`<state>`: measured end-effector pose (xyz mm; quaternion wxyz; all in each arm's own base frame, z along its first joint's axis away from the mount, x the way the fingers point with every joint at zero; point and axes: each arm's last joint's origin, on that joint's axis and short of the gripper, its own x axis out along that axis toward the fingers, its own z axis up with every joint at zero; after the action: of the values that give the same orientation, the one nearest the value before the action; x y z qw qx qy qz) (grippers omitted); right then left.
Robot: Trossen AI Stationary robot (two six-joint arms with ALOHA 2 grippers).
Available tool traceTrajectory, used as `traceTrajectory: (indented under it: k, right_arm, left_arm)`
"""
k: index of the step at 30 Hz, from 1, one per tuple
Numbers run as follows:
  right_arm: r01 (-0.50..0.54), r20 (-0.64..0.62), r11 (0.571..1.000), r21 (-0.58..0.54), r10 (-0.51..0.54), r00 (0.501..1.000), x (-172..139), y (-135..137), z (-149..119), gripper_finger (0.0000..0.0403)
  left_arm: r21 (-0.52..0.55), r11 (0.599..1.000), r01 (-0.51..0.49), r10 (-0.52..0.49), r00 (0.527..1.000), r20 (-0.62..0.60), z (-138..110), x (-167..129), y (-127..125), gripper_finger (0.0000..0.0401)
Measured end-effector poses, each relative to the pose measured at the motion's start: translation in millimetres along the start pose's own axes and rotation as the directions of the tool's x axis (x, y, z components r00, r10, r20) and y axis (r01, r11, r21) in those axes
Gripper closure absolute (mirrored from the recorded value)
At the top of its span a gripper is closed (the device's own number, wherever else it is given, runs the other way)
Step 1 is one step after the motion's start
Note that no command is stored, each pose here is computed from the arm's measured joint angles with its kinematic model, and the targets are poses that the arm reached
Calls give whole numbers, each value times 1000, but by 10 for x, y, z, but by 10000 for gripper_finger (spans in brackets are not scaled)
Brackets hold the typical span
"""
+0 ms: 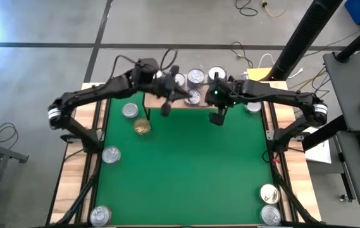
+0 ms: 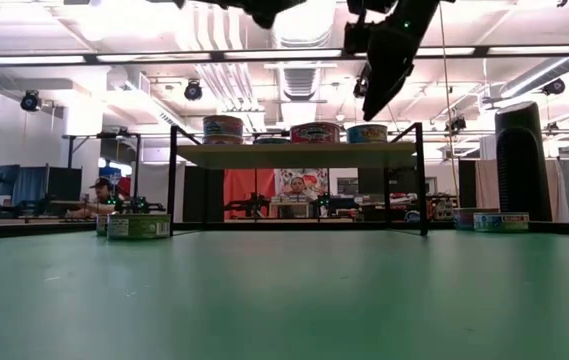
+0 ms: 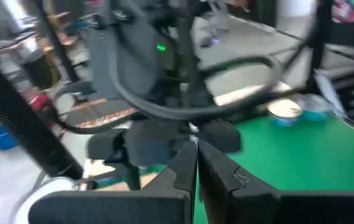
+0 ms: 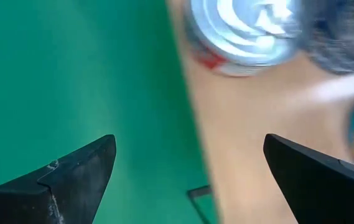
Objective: Stack canned seafood by type on shelf
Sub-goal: Stack the red tuna can on top of the red tuna can on the shelf
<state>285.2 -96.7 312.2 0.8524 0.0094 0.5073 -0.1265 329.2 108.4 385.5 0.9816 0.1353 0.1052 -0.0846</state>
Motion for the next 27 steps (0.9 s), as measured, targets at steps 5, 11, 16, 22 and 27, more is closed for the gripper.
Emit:
traceTrajectory:
  k: [5,11,16,22,27]
  right_arm:
    - [-47,4,998,-42,47,999,-7,288,19,3]
    - [-104,100,993,-55,109,989,-32,635,100,3]
    - [-155,202,982,-105,174,964,34,958,110,3]
    - [-240,368,964,-110,264,891,170,1358,71,3]
    - [-351,548,924,-154,375,748,338,1791,24,3]
  left_arm:
    - [44,996,71,-71,997,-2,-50,-220,-411,401]
    - [-41,989,145,-147,987,-57,-282,-563,-833,401]
    - [-225,965,131,-160,980,-117,-532,-786,-1232,401]
    - [-468,866,175,-304,928,-217,-651,-1001,-1662,401]
    - [-648,739,183,-488,809,-328,-760,-1098,-2074,401]
